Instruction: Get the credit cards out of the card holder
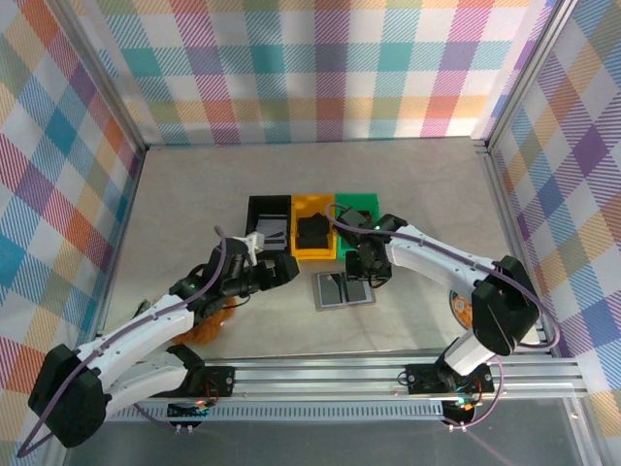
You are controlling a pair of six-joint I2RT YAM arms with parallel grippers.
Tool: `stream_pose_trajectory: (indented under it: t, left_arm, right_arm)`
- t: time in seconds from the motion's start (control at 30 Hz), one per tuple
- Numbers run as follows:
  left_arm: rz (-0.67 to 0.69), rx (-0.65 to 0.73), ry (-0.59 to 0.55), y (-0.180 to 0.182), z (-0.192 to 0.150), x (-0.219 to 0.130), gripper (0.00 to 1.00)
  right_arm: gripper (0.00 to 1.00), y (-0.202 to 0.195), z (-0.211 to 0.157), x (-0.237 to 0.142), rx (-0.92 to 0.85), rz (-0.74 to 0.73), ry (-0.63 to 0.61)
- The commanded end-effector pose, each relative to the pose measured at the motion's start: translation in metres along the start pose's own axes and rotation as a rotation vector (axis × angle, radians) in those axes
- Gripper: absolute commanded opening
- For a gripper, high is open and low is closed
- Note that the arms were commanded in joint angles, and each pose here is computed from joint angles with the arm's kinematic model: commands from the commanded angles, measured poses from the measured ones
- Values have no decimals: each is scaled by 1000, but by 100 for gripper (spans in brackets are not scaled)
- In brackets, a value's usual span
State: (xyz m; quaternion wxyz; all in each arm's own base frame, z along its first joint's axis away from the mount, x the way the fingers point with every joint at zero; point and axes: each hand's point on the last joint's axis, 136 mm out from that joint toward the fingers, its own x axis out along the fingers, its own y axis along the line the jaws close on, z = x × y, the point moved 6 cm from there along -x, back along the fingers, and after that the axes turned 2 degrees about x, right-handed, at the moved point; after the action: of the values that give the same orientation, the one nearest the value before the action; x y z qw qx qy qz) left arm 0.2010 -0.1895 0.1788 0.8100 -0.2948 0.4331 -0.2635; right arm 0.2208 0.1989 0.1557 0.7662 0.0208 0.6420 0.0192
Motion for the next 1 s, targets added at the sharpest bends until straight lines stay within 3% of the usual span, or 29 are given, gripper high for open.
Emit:
stream_pose_trajectory:
  t: [0.0,0.23,0.57,0.8,0.97]
  left_arm:
    - [-107,47,-14,-23,-4,14,100]
    - [-198,101,44,-48,-21,52,97]
    - [-224,99,112,-55,-39,104,86]
    - [-96,90,102,-48,-48,113,82]
    - [-98,36,102,-43,-53,118,78]
  right_arm:
    - [44,3,0,0,-16,56,17]
    - [35,4,4,5,39,162,61]
    - [28,-8,2,25,122,123,103]
    - [26,-12,2,39,148,118,130]
    - [26,-16,4,43,169,121,124]
